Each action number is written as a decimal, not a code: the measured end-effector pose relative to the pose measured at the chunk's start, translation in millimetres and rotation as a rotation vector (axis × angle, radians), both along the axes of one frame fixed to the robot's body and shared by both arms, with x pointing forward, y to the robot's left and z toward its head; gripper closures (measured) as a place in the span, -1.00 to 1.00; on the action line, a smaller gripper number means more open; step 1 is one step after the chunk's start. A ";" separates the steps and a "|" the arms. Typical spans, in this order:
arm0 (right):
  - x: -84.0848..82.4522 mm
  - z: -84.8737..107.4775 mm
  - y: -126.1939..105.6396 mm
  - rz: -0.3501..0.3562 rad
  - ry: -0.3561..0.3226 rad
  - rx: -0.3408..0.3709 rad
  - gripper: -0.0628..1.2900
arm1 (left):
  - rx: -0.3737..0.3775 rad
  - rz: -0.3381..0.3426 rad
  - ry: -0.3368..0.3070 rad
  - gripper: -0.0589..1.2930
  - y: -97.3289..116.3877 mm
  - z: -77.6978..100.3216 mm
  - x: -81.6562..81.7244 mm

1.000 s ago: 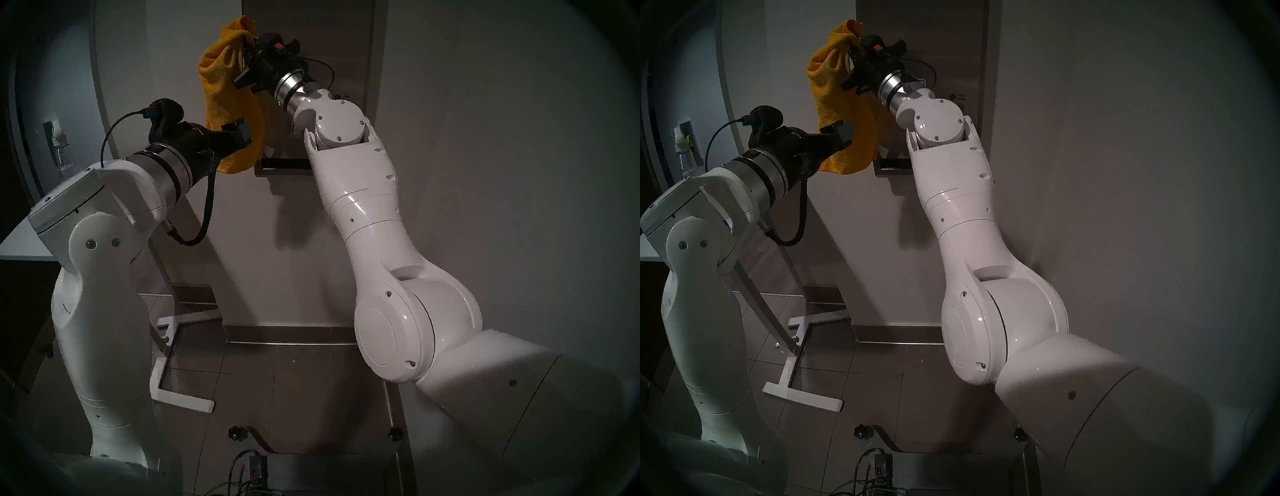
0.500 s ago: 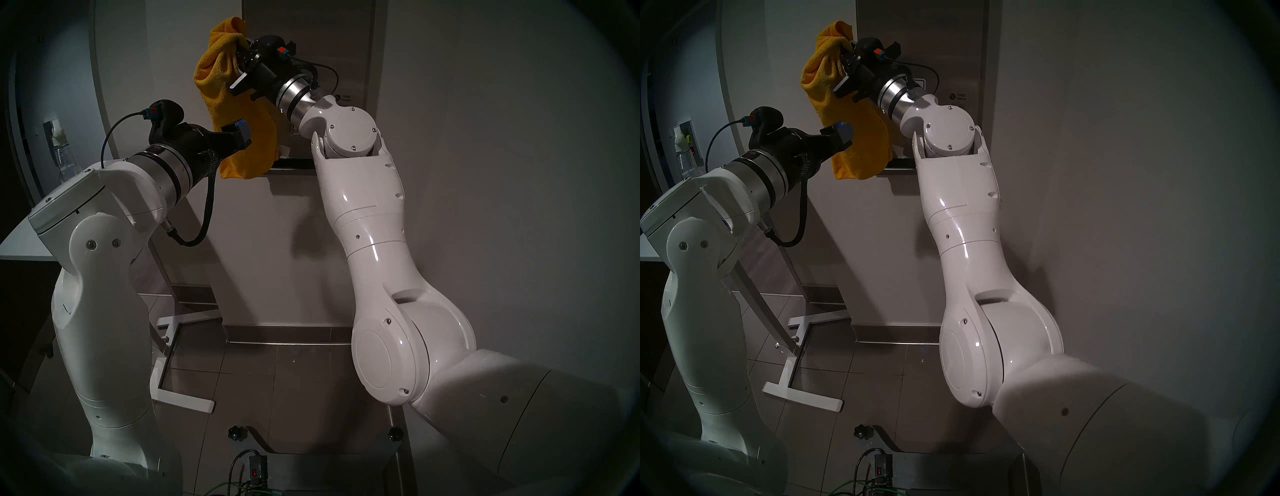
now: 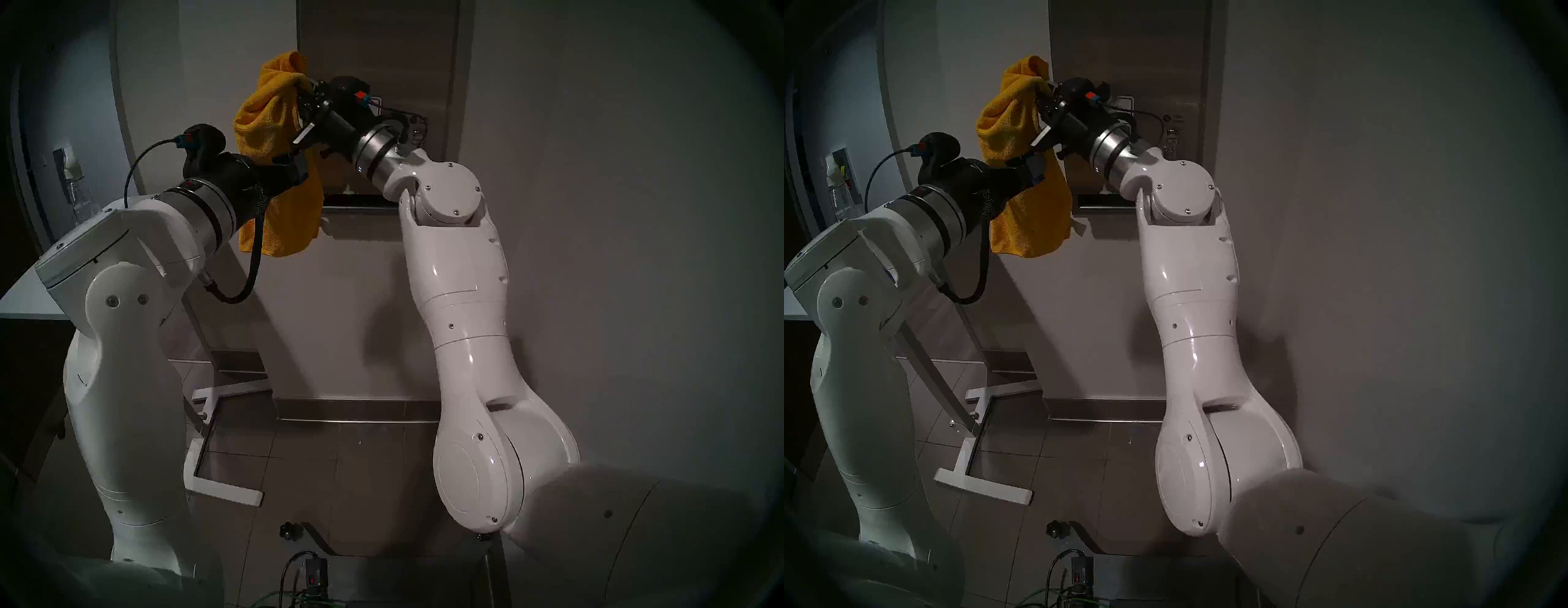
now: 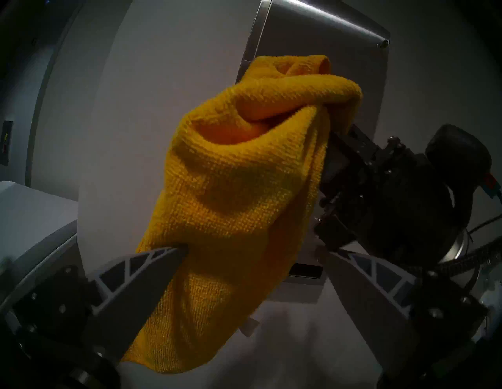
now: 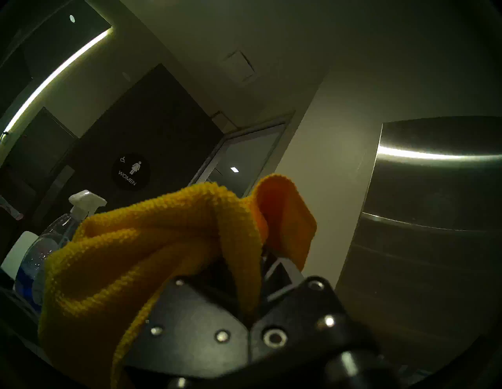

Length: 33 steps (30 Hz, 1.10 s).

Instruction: Pick up the cloth and wipe the surface

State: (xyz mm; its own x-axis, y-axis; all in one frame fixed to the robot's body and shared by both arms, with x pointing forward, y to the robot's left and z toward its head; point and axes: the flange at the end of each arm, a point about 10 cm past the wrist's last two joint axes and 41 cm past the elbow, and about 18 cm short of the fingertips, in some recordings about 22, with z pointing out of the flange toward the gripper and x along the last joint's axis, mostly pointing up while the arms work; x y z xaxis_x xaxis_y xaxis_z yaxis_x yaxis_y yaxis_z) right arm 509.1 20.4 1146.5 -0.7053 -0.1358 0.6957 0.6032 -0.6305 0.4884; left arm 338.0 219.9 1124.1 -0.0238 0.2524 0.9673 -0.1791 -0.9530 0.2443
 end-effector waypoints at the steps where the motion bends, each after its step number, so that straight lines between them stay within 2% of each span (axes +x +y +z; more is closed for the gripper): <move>1: -3.1 3.8 -2.5 0.008 -0.011 0.002 0.97 | 0.000 0.000 0.000 -0.95 0.1 0.0 0.0; 6: -16.7 22.4 -3.7 0.044 -0.067 0.011 0.97 | 0.000 0.003 0.000 -0.95 0.7 -0.1 0.0; 13: -48.0 60.5 0.1 0.128 -0.186 0.015 0.97 | 0.000 0.004 0.000 -0.95 1.0 -0.2 0.0; 19: -70.9 81.7 -5.9 0.177 -0.239 0.014 0.97 | -0.001 0.005 0.000 -0.95 1.2 -0.1 -0.1; 26: -88.0 92.9 -21.2 0.210 -0.244 0.016 0.97 | -0.001 0.005 -0.002 -0.95 1.3 0.1 -0.2; 29: -93.4 91.5 -29.1 0.222 -0.222 0.010 0.97 | -0.001 0.004 -0.002 -0.95 1.3 0.4 -0.3; 33: -100.1 80.5 -39.9 0.239 -0.162 -0.007 0.97 | -0.001 0.004 -0.003 -0.95 1.2 0.6 -0.3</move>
State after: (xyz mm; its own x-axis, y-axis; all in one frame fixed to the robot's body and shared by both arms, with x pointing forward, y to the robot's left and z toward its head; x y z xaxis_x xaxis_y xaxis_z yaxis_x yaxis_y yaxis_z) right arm 408.9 -19.6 1227.0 -0.7560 -0.3068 0.5782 0.6479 -0.4765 0.5943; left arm 337.7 221.2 1124.7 -0.0280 0.2531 0.9670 -0.1757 -0.9536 0.2445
